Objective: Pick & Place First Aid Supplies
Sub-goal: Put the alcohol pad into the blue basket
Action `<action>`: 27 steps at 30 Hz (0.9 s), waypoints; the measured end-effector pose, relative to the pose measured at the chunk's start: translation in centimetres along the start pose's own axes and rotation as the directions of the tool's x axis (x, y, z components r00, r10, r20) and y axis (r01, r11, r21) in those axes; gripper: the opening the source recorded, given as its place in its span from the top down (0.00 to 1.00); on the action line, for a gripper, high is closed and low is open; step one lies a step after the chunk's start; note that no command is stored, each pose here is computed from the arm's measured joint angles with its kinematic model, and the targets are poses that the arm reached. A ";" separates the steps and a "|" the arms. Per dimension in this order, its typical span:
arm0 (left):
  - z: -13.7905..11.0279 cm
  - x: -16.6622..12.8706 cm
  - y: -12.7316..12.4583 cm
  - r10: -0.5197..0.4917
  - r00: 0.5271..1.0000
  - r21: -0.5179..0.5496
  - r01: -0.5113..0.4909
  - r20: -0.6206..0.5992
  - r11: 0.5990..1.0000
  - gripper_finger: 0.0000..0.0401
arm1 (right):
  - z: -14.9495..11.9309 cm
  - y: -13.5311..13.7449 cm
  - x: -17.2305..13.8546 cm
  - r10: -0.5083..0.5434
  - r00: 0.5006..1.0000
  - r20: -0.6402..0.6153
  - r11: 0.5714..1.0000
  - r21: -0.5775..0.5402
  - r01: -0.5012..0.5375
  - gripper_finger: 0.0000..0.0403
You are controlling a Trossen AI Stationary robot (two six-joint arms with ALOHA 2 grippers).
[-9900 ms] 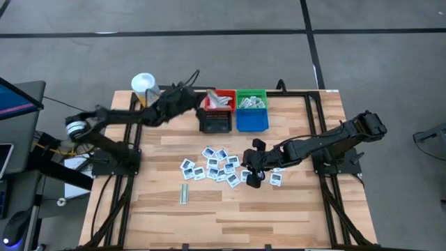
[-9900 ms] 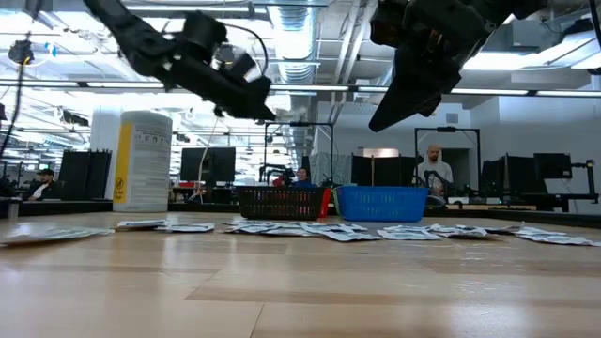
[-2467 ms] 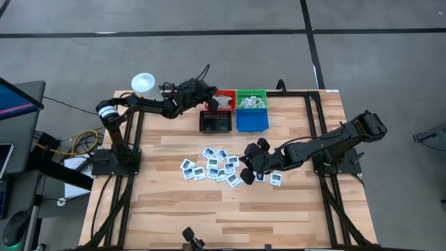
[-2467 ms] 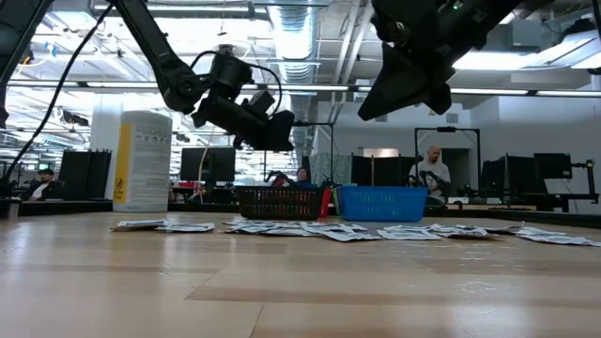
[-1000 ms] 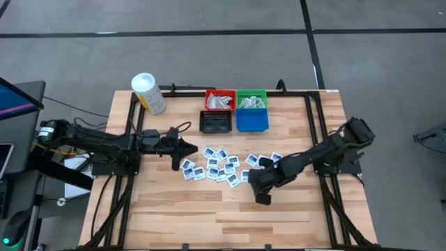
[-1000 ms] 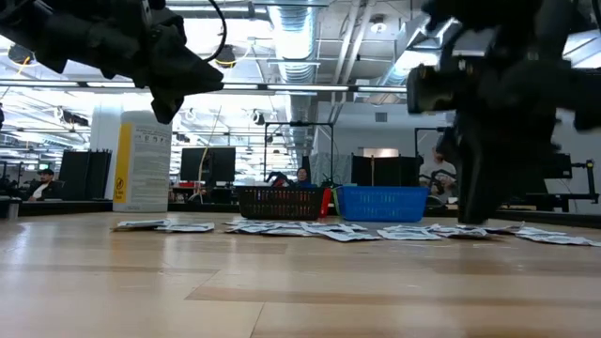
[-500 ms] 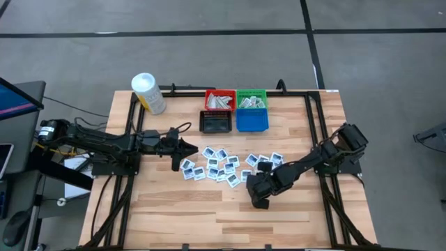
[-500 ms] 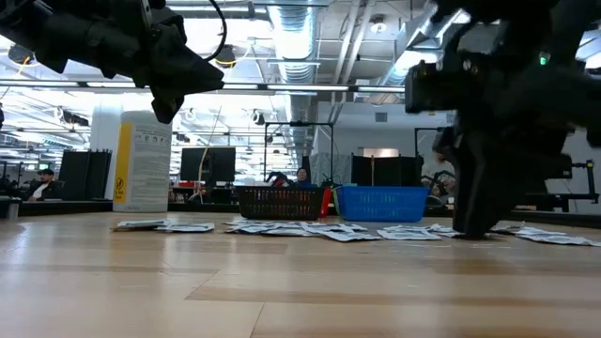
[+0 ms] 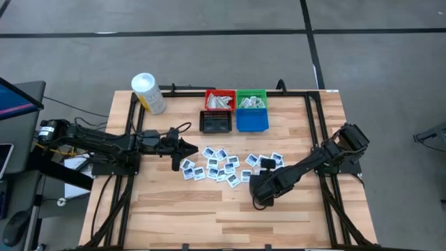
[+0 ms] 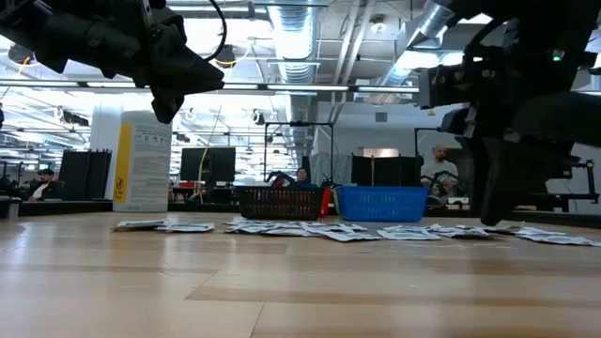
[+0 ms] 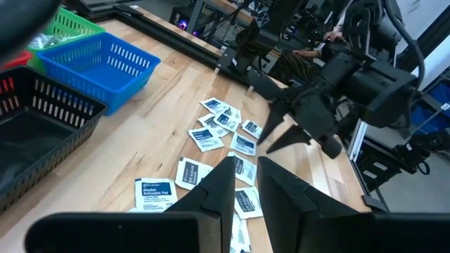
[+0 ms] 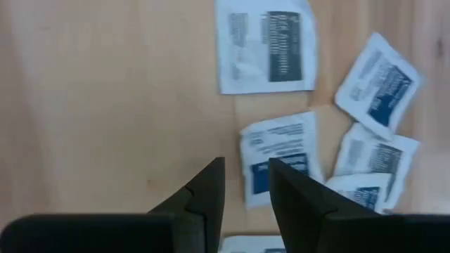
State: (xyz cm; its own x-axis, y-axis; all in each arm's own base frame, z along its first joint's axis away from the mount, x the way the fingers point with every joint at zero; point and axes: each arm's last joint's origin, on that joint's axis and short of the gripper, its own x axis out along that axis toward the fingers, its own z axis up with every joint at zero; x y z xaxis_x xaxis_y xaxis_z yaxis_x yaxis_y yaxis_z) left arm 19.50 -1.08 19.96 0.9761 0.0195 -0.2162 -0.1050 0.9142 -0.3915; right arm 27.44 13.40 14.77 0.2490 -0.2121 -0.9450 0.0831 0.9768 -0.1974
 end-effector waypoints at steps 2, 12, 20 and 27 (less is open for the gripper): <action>0.0 0.0 0.0 0.000 1.000 0.000 0.000 0.000 1.000 0.84 | 0.0 -0.4 0.1 -0.022 1.000 -0.007 1.000 0.005 0.022 0.74; 0.0 0.0 0.0 0.000 1.000 0.000 0.000 0.000 1.000 0.84 | 0.9 -1.2 1.2 0.007 0.999 0.040 0.998 0.068 -0.010 0.74; 0.0 0.0 0.0 -0.001 1.000 0.000 0.001 0.000 1.000 0.84 | 0.2 -0.4 1.7 0.030 0.999 0.028 0.999 0.042 -0.031 0.74; 0.0 0.0 0.0 -0.001 1.000 0.000 0.001 0.000 1.000 0.84 | 0.1 -0.2 1.6 0.027 0.999 0.027 0.999 0.033 -0.028 0.75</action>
State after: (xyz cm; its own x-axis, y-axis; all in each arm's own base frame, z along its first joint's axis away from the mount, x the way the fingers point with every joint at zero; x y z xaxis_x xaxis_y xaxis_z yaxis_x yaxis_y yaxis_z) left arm 19.52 -1.08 19.98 0.9762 0.0192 -0.2159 -0.1045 0.9142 -0.3916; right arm 27.92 12.81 13.31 0.2770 -0.1861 -0.9427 0.1080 0.9809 -0.1619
